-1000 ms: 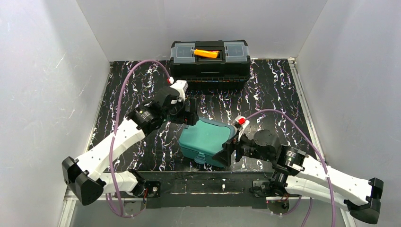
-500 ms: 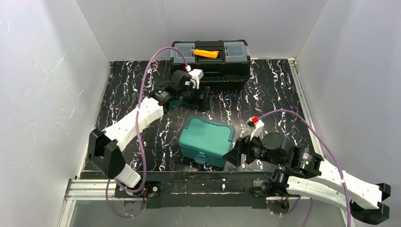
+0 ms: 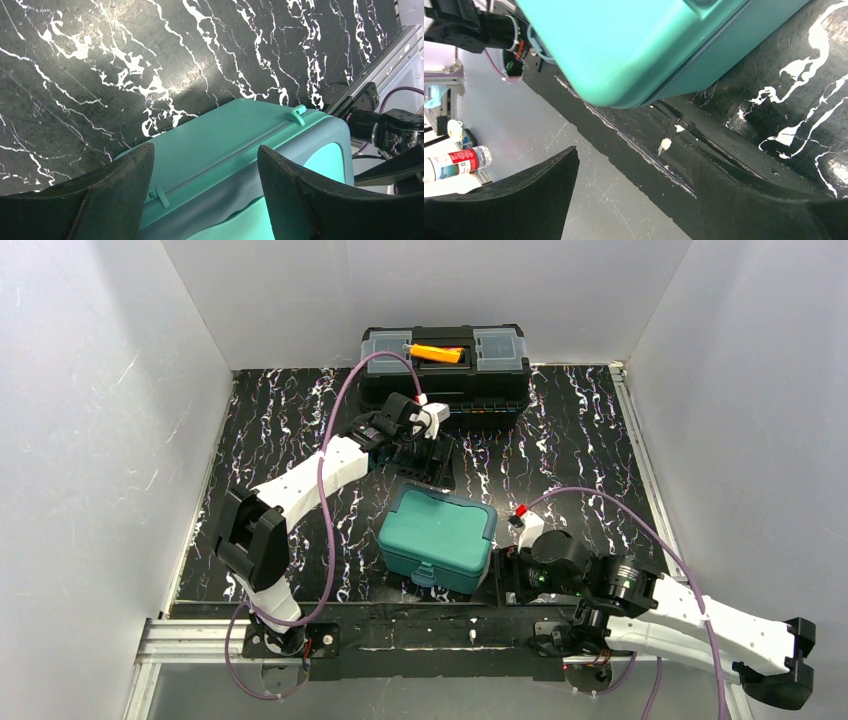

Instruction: Organize the medicine kit

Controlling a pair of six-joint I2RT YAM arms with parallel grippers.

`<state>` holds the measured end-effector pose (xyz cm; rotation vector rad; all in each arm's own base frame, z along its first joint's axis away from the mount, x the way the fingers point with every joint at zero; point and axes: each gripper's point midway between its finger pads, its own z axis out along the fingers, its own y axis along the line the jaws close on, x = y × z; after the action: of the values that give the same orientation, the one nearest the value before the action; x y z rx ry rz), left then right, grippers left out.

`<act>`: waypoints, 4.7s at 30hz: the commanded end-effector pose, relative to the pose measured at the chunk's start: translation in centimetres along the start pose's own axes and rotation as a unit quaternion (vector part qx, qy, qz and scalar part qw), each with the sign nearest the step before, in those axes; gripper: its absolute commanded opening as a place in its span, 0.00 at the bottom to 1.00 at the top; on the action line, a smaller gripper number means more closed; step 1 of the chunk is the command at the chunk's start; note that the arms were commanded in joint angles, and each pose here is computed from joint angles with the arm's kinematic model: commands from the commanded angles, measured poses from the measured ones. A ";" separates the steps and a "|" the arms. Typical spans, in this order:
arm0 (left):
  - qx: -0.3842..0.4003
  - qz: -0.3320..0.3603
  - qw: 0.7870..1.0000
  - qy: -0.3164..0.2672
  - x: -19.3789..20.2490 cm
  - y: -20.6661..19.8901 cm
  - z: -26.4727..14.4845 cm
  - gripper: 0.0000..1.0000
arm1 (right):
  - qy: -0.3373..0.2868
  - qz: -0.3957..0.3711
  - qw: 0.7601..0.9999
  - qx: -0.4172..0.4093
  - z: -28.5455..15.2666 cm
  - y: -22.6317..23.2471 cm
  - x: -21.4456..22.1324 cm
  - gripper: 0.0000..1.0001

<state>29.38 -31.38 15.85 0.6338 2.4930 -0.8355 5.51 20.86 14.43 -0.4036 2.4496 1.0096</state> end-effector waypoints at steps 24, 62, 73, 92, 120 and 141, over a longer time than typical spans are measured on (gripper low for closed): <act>-0.084 -0.136 0.987 0.032 7.5 5.4 -5.2 0.62 | -0.212 0.040 0.964 0.154 3.2 -3.7 -7.3 0.91; -0.166 -0.181 0.966 -0.081 11.1 6.1 -13.3 0.80 | -0.174 0.057 0.977 0.106 0.5 -2.8 -12.0 0.94; -0.093 -0.179 0.977 -0.071 12.5 3.2 -13.9 0.82 | -0.130 0.118 0.984 0.009 3.3 0.8 -11.4 0.92; -0.054 -0.172 0.981 -0.065 13.0 1.9 -13.7 0.83 | -0.150 0.128 0.979 -0.045 3.8 3.2 -13.4 0.91; -0.036 -0.207 0.963 -0.169 9.8 -0.1 -17.9 0.89 | -0.207 0.089 0.956 -0.186 1.6 11.7 -20.2 0.91; -0.112 -0.283 0.904 -0.301 11.0 3.1 -22.4 0.93 | -0.141 0.059 0.959 -0.240 6.5 19.1 -23.0 0.91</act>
<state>16.33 -13.69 25.46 -0.3257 2.1639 -0.8575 19.15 39.40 30.08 -0.1888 2.0775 1.5165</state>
